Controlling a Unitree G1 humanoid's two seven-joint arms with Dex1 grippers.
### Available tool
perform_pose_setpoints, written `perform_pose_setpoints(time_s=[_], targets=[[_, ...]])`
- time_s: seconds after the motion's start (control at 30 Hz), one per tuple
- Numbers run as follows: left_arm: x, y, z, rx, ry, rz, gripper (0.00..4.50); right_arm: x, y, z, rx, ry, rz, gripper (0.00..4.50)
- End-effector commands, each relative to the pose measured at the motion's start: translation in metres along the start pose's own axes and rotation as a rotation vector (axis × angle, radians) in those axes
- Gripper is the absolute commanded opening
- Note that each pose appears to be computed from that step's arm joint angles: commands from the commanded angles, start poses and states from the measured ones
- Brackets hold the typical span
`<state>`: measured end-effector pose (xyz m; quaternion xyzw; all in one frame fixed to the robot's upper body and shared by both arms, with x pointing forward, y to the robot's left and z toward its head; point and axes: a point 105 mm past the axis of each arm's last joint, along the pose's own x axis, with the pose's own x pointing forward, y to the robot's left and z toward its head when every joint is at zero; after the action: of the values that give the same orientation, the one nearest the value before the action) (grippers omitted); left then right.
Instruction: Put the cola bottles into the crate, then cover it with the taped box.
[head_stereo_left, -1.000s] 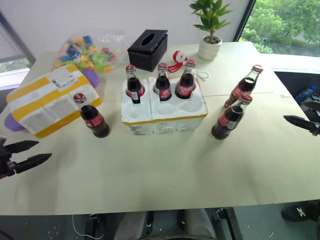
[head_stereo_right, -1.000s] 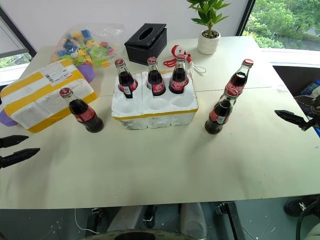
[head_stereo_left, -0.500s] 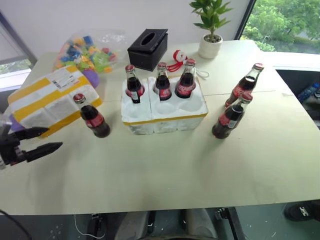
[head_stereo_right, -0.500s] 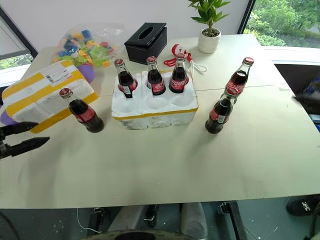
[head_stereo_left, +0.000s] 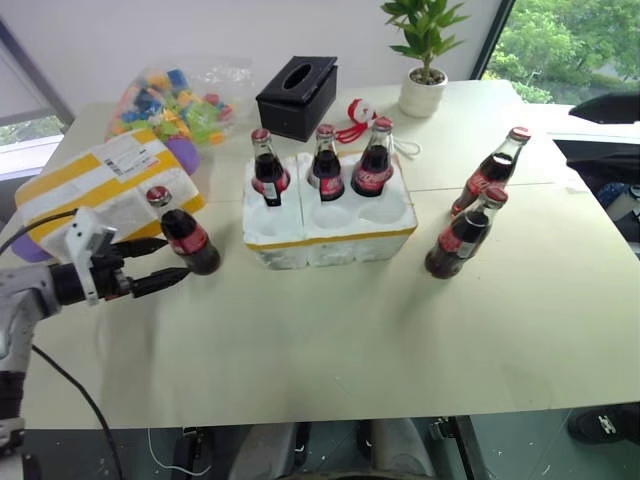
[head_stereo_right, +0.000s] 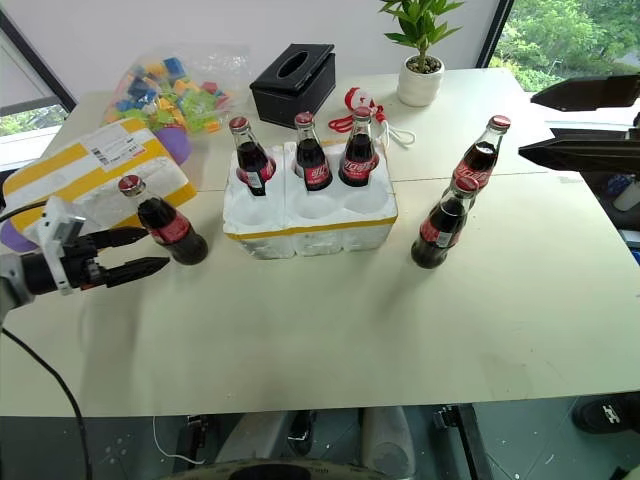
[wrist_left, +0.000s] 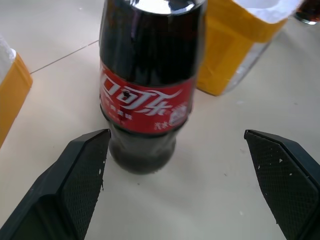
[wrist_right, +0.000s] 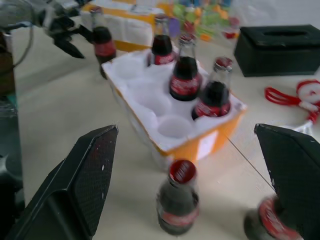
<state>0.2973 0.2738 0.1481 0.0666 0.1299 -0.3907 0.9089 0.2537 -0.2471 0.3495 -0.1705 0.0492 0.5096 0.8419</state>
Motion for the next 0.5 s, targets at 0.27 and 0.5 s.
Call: perform_pose_setpoints(time_s=[0.27,0.5], targets=[[0.026,0.012,0.023,0.007,-0.12,0.029,4.49,0.005,0.019,0.018,-0.043,-0.062,0.009,4.5],[0.034,0.009,0.021,-0.014,-0.13,0.001,4.49,0.013,0.024,0.012,-0.039,-0.05,0.02,4.5]])
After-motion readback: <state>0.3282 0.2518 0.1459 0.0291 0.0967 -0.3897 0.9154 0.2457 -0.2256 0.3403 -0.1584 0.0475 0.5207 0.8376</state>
